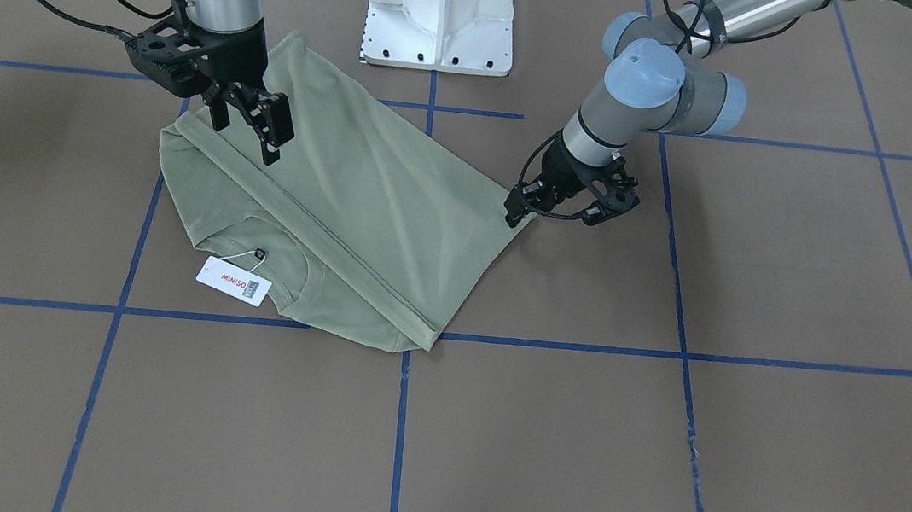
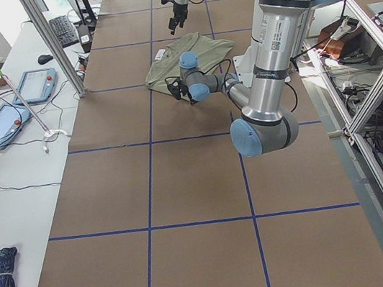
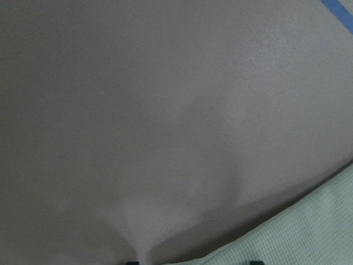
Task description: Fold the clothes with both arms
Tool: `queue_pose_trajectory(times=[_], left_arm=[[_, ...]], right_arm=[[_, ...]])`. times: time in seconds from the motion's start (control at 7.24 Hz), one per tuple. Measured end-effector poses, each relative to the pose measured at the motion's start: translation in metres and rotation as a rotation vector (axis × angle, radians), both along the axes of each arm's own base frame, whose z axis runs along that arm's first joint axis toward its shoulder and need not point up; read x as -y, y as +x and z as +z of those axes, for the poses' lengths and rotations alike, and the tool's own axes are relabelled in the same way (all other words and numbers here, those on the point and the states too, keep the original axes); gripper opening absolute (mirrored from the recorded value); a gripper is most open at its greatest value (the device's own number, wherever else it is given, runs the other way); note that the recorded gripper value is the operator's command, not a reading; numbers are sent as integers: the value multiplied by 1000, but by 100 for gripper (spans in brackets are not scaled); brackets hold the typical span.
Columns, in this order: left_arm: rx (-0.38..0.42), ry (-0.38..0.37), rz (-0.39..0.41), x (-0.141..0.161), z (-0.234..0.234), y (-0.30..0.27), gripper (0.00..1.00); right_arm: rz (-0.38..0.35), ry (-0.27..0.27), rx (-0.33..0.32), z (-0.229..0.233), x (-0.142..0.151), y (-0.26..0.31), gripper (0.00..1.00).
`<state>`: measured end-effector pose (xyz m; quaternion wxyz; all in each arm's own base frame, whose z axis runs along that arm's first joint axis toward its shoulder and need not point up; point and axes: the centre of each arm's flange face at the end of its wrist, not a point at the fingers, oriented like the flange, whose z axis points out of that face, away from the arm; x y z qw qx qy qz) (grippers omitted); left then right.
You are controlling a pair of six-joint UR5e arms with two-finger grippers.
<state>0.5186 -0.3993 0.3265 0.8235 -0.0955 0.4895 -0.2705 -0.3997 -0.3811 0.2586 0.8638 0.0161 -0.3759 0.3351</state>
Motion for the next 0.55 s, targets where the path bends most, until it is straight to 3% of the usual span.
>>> queue_pose_trajectory(times=[0.14, 0.28, 0.41, 0.55], left_arm=[[16, -6, 1, -2, -2, -1, 64], [26, -6, 2, -6, -3, 2, 37], [31, -2, 3, -11, -4, 6, 0], [33, 2, 2, -12, -5, 7, 0]], right_arm=[[2, 3, 7, 1, 1, -2, 100], [3, 6, 13, 2, 3, -4, 100], [3, 7, 15, 2, 4, -5, 100], [4, 7, 17, 2, 4, -5, 100]])
